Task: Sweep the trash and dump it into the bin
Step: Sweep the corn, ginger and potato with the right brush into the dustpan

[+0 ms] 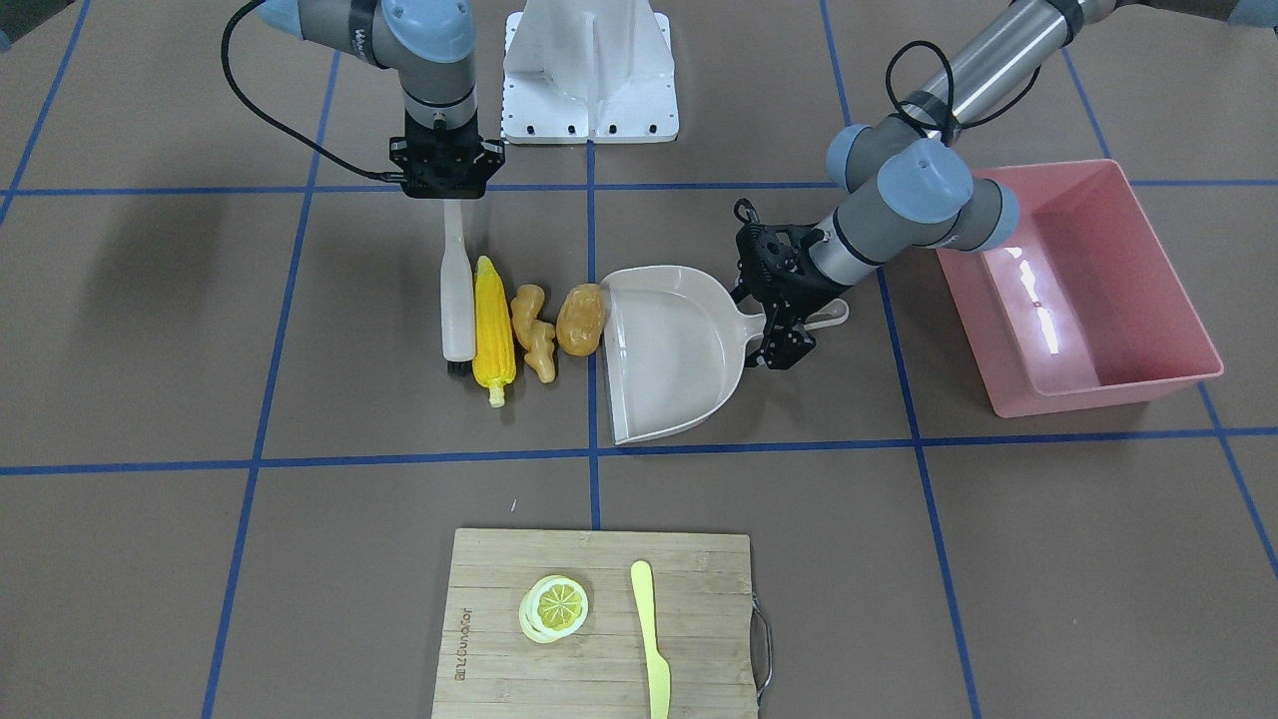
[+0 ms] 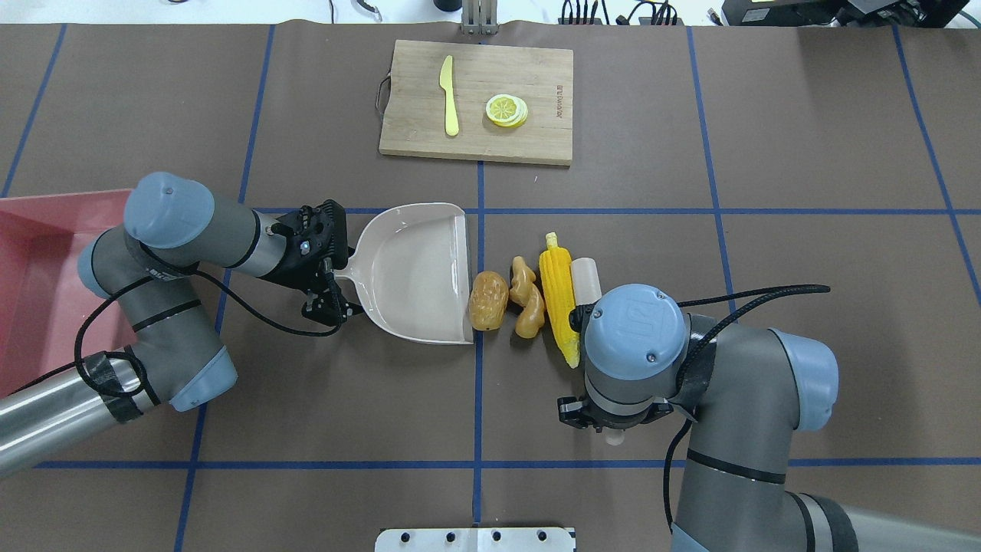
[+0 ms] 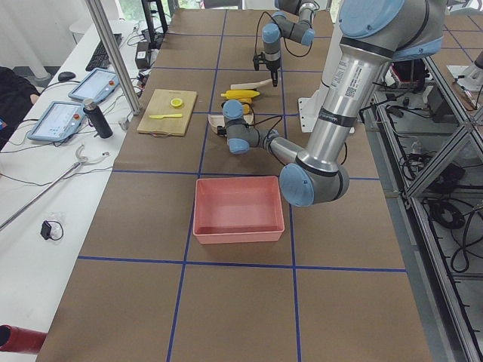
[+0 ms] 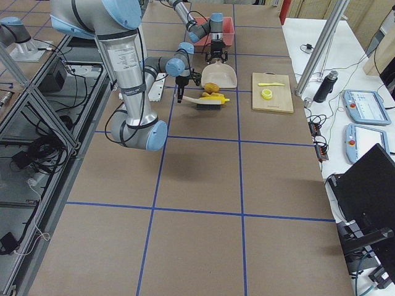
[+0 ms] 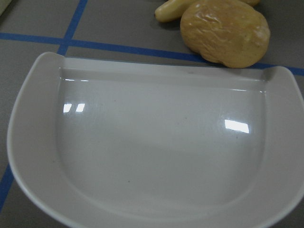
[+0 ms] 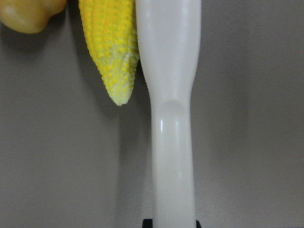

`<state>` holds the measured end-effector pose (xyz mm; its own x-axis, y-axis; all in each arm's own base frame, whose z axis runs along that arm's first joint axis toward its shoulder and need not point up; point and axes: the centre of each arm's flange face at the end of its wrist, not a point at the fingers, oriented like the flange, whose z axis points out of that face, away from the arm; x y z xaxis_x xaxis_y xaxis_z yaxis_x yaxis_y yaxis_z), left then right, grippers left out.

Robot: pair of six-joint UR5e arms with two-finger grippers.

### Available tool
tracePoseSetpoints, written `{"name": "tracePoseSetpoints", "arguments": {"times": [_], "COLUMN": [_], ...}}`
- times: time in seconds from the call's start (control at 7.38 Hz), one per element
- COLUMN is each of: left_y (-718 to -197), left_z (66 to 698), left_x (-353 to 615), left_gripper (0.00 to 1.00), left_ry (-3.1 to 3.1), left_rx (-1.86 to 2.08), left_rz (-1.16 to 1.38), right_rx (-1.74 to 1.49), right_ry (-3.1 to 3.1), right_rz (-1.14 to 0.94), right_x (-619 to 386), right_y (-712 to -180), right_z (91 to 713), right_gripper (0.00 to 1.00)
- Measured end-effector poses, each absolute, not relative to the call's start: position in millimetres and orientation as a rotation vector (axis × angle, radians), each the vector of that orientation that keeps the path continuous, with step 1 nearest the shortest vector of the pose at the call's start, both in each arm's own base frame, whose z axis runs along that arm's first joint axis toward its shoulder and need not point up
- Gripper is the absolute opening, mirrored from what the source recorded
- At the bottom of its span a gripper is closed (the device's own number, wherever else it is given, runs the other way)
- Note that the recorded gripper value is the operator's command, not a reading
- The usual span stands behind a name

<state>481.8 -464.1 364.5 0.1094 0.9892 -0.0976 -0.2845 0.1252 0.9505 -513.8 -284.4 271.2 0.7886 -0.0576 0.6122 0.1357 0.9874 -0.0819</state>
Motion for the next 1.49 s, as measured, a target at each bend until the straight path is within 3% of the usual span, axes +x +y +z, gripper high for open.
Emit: {"name": "tracePoseSetpoints", "arguments": {"times": [1.49], "left_y": [-463], "left_z": [367], "left_x": [481], "left_gripper": [0.94], "left_ry": [0.978], "left_rx": [0.954], "left_rz": [1.185], "right_rx": [-0.145], "right_ry": [-0.814], "right_rz": [-0.063], "right_x": [-577], "right_y": [-291], "right_z": [190], "right_gripper": [0.00]}}
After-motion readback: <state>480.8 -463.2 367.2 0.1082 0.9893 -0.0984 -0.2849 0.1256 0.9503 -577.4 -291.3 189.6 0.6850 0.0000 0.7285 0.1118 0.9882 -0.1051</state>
